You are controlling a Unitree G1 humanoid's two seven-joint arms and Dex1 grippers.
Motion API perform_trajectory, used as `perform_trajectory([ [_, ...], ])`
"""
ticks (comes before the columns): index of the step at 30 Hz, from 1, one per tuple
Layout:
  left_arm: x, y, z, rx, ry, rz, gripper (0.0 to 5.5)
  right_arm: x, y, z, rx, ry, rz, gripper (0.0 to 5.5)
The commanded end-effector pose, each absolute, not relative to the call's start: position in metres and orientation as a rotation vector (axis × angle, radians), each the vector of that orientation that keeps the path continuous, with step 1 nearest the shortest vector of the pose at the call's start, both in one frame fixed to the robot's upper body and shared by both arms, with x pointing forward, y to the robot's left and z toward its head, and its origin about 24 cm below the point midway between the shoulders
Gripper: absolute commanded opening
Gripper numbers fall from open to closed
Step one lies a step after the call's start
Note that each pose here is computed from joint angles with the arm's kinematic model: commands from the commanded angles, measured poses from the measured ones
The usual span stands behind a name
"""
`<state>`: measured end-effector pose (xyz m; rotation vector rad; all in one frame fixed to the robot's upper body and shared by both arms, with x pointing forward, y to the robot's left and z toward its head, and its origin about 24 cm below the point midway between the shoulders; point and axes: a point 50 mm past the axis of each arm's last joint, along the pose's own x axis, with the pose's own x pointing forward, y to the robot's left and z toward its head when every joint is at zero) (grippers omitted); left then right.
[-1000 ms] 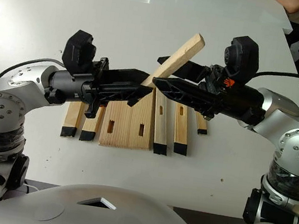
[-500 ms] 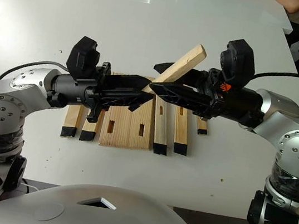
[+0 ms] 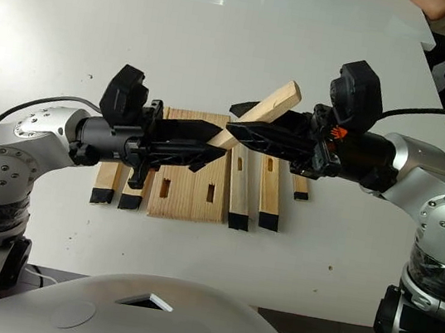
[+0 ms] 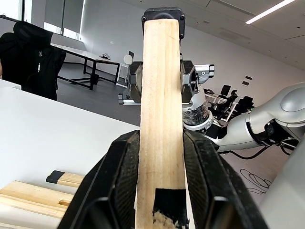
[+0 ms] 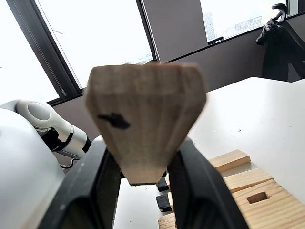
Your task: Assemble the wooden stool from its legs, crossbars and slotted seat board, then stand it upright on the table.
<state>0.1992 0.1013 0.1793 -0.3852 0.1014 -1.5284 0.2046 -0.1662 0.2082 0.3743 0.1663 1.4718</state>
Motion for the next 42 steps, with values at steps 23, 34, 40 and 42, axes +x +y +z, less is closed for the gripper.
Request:
perform_trajectory([
  [23, 0.23, 0.14, 0.131, -0.287, 0.254, -1.008, 3.09, 0.219, -0.22, 0.152, -0.552, 0.242, 1.255, 1.3],
  [34, 0.223, 0.133, 0.129, -0.33, 0.241, -0.978, 3.09, 0.242, -0.227, 0.129, -0.569, 0.138, 1.195, 1.3],
  [40, 0.224, 0.134, 0.13, -0.333, 0.241, -0.986, 3.09, 0.243, -0.231, 0.114, -0.621, 0.152, 1.2, 1.3],
  [42, 0.223, 0.133, 0.13, -0.334, 0.241, -0.99, 3.09, 0.242, -0.232, 0.111, -0.632, 0.154, 1.207, 1.3],
])
